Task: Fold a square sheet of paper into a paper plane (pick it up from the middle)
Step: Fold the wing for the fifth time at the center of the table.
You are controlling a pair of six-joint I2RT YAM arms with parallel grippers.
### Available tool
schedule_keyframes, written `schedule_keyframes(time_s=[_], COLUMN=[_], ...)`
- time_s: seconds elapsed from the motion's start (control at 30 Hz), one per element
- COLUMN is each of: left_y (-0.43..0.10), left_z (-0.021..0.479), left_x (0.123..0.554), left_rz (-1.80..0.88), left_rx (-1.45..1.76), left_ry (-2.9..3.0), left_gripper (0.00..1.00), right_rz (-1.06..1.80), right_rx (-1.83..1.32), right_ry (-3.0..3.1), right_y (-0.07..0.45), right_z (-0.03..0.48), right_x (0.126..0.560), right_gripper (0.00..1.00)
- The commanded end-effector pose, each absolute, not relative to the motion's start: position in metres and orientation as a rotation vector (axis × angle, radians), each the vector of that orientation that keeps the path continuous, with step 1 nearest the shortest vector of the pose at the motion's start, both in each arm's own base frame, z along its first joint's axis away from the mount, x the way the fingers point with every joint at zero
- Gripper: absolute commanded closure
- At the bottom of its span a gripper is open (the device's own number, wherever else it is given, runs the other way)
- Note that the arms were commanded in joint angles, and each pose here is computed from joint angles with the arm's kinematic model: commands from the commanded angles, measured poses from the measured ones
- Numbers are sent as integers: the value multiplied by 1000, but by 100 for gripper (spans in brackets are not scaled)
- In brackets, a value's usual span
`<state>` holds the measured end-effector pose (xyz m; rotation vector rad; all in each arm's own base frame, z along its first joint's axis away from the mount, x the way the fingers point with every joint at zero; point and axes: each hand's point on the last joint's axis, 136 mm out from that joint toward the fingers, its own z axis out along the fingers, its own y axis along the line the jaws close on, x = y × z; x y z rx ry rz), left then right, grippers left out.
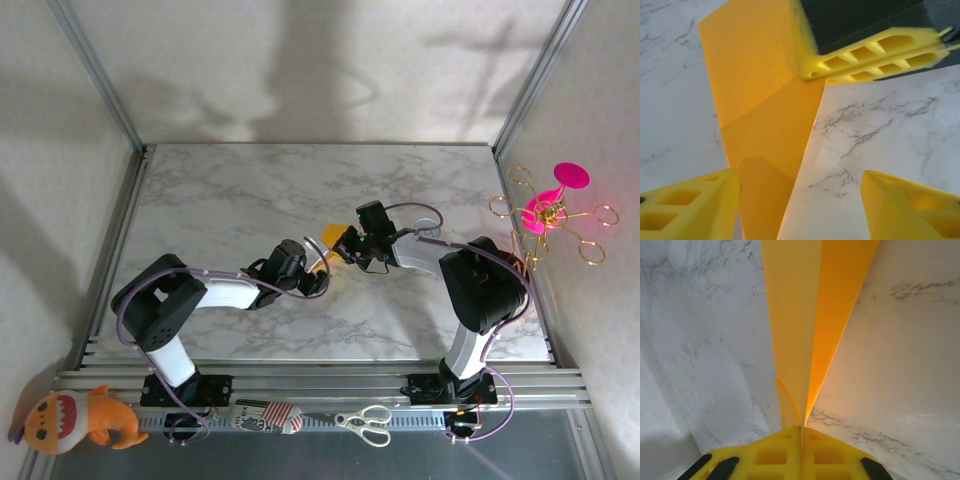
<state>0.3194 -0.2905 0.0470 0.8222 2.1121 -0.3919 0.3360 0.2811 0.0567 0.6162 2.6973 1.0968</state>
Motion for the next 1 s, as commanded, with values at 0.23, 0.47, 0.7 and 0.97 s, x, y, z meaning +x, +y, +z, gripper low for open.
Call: schedule_keyframes(time_s=[0.23, 0.47, 0.7, 0.97], left_y=[-291, -295, -295, -298], left_z=[36, 34, 29, 27], left_x=[336, 336, 335, 331], left_rz=[-188, -207, -208, -243], left_rx=[951, 959, 965, 979], left_ry=[2048, 2048, 2056, 2066], left_gripper=[48, 62, 74, 85], right_rz=[1171, 1186, 1208, 1121], right_rx=[613, 625, 638, 643], right_ry=[2682, 2691, 2695, 2686], right_y=[286, 288, 287, 274], right_z=[74, 72, 73, 72], right_x=[339, 338, 337, 342], right_gripper=[94, 92, 86, 57])
